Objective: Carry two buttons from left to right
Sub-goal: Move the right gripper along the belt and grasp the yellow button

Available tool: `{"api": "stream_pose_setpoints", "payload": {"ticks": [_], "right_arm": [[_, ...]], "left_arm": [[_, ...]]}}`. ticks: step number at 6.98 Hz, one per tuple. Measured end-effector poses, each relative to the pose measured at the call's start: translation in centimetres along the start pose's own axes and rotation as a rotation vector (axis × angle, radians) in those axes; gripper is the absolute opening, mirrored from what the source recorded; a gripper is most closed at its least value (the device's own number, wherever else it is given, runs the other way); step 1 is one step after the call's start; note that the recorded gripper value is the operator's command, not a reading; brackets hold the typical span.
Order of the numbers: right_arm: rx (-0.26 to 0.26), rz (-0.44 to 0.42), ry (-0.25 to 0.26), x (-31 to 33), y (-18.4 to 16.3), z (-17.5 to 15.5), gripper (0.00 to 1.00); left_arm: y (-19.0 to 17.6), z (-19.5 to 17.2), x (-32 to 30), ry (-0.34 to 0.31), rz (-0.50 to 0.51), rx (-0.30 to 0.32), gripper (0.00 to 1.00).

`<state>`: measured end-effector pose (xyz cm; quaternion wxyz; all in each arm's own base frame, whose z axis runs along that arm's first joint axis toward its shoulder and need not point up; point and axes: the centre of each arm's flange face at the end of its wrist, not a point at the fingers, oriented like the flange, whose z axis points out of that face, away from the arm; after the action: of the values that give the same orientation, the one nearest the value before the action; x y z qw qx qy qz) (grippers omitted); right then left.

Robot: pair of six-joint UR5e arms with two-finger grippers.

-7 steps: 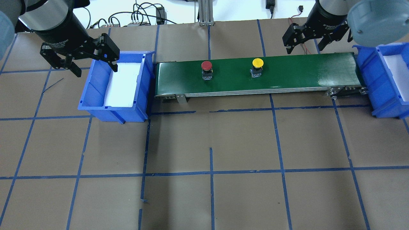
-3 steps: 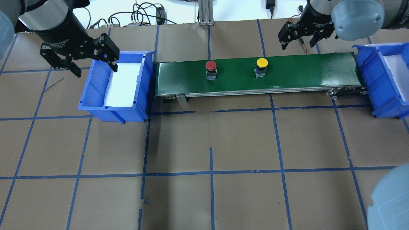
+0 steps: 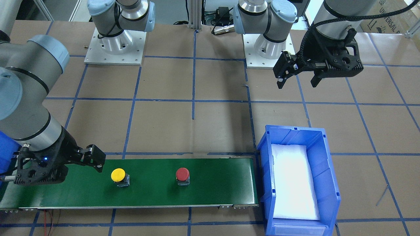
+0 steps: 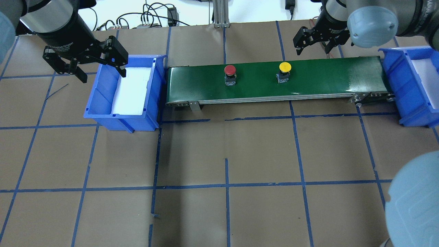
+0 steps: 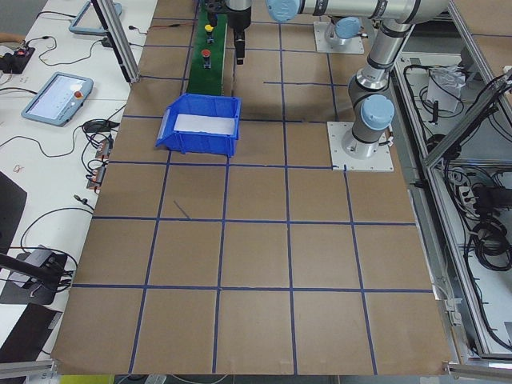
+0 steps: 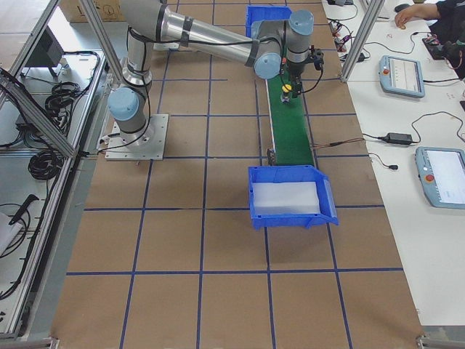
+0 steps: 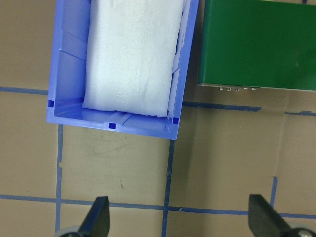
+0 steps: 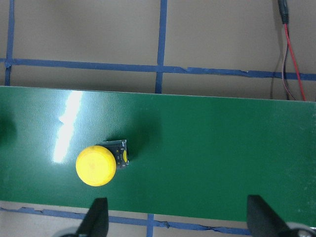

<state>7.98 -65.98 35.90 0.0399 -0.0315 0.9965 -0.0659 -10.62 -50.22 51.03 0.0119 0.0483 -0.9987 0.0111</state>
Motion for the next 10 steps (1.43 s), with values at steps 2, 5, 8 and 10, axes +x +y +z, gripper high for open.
{"api": "stream_pose_setpoints", "payload": {"ticks": [2, 5, 8, 10], "right_arm": [[-0.002, 0.024, -0.001, -0.1, -0.1, 0.5, 0.99], [-0.016, 0.062, 0.012, -0.3, 0.3, 1.2, 0.99], [-0.016, 0.076, 0.046, -1.6, 0.7, 1.7, 0.98], [-0.021, 0.087, 0.059, -2.4, 0.9, 3.1, 0.97]], "left_arm": [[0.0, 0.0, 0.0, 0.0, 0.0, 0.0, 1.0], [0.0, 0.0, 0.0, 0.0, 0.0, 0.0, 1.0], [0.0, 0.0, 0.0, 0.0, 0.0, 0.001, 1.0], [0.0, 0.0, 0.0, 0.0, 0.0, 0.002, 1.0]]}}
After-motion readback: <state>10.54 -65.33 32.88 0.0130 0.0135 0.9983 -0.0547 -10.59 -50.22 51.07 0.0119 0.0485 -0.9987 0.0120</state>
